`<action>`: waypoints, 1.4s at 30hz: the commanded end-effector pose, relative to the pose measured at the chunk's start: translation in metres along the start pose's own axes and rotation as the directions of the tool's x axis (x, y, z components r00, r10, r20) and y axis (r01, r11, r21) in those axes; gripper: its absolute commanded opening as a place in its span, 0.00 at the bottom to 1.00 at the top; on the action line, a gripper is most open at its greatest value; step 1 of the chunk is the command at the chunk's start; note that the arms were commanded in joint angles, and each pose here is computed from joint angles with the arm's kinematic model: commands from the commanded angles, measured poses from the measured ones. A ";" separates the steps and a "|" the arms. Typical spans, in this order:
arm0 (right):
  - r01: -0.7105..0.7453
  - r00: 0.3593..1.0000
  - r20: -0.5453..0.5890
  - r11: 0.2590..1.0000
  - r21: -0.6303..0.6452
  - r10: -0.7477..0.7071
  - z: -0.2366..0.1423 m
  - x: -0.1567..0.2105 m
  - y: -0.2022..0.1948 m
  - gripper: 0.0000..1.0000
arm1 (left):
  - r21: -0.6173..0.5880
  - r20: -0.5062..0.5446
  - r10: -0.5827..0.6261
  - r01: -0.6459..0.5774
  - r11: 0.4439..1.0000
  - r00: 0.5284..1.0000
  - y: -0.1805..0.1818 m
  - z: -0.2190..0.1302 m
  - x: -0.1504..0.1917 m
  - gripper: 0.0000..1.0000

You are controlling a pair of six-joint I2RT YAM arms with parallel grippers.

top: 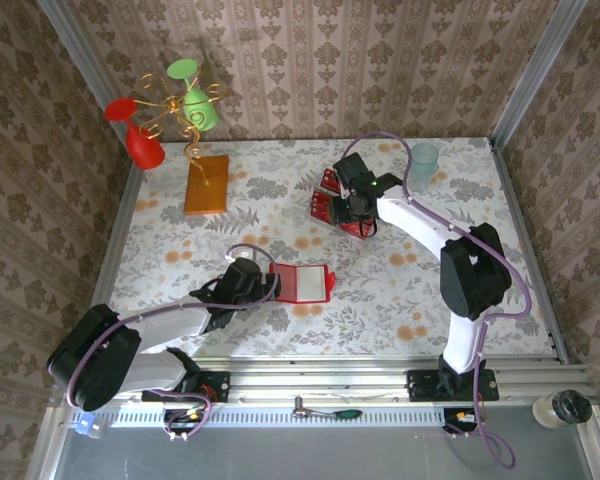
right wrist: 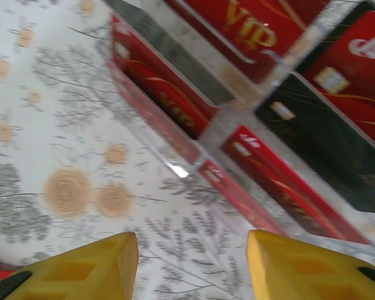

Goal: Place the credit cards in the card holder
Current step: Pick up the credit card from the storage box.

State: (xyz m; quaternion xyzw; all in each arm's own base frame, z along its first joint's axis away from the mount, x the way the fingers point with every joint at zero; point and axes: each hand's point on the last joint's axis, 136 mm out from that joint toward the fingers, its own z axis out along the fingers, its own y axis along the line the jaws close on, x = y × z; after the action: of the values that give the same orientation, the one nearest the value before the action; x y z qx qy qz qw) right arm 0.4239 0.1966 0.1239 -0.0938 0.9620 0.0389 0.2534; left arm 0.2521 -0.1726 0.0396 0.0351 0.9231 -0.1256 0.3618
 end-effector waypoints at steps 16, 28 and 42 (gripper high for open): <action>0.214 0.969 -0.171 0.953 0.212 -0.180 0.030 0.020 -0.036 0.36 | -0.034 -0.036 0.032 -0.033 0.999 0.999 0.008 0.005 0.013 1.00; 0.250 0.956 -0.207 0.946 0.207 -0.207 0.046 0.028 -0.031 0.32 | -0.026 -0.031 0.025 -0.026 0.999 0.999 0.006 0.006 0.012 1.00; 0.260 0.950 -0.213 0.955 0.140 -0.227 0.045 0.036 -0.015 0.13 | -0.025 -0.027 0.023 -0.024 0.999 0.999 0.006 0.006 0.011 1.00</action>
State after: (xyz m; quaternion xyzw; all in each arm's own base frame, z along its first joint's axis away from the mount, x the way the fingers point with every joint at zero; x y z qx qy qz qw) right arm 0.4251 0.1734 0.0709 -0.1808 0.9618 -0.0942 0.1828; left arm 0.2499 -0.1707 0.0307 0.0378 0.9287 -0.1156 0.3503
